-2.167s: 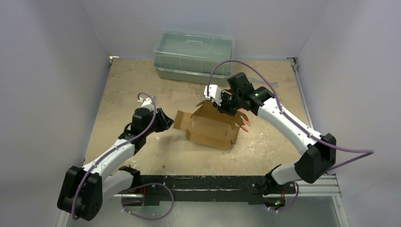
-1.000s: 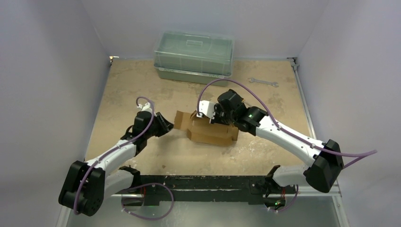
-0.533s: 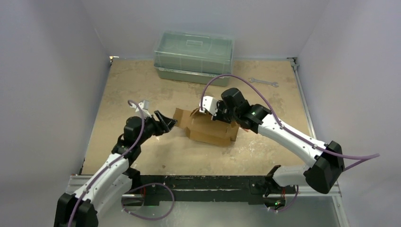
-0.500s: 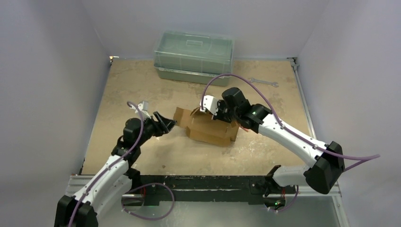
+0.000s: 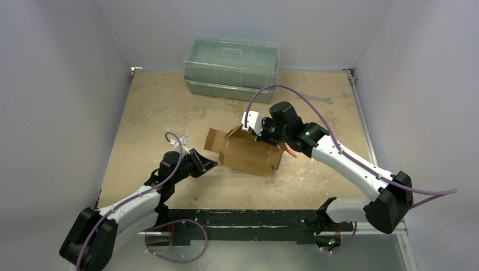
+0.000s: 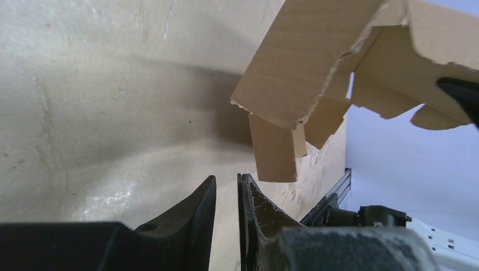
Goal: Fold the paper box
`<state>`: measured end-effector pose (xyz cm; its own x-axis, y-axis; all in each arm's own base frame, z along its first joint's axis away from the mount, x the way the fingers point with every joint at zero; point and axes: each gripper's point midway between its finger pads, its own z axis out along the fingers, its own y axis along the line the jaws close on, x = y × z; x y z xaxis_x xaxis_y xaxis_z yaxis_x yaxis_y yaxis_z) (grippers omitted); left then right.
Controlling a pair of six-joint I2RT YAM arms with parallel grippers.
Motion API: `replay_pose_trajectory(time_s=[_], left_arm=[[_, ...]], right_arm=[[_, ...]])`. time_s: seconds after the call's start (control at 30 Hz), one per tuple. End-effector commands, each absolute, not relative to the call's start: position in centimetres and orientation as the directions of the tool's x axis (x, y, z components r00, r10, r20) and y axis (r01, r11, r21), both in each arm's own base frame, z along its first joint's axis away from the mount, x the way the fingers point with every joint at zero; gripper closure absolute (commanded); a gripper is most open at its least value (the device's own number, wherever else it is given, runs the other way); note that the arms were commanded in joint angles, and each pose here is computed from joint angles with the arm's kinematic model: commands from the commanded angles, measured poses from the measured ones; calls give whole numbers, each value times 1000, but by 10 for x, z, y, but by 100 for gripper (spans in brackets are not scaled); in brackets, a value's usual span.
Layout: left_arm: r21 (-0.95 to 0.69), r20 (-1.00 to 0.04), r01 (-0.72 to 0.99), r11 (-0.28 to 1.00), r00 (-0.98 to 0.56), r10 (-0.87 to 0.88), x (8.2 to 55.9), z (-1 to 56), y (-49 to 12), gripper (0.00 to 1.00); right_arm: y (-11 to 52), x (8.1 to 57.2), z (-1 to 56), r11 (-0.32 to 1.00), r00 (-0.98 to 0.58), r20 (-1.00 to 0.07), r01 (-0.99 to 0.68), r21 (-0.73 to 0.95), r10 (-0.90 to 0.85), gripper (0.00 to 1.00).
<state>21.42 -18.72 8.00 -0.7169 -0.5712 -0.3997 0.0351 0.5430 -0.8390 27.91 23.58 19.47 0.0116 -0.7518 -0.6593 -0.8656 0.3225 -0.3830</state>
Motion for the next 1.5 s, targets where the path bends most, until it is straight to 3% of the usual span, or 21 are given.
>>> replay_pose_trajectory(time_s=[0.0,0.23,0.47,1.0,1.47], left_arm=[[-832,-464,119,542,-686,-561,238,104,-211,81],[-810,-479,117,574,-696,-534,249,98,-225,85],[-764,-520,61,642,-648,-557,243,104,-201,83],[-779,-524,171,604,-708,-474,240,108,-231,83],[-761,-559,164,628,-658,-505,238,120,-216,82]], right_arm=[[241,281,216,339,27,-700,-861,-378,-714,100],[238,281,214,345,20,-697,-858,-380,-717,100],[238,284,212,353,16,-695,-853,-384,-719,100],[239,283,203,350,-2,-693,-864,-361,-721,100],[237,283,199,355,-12,-693,-866,-354,-720,100]])
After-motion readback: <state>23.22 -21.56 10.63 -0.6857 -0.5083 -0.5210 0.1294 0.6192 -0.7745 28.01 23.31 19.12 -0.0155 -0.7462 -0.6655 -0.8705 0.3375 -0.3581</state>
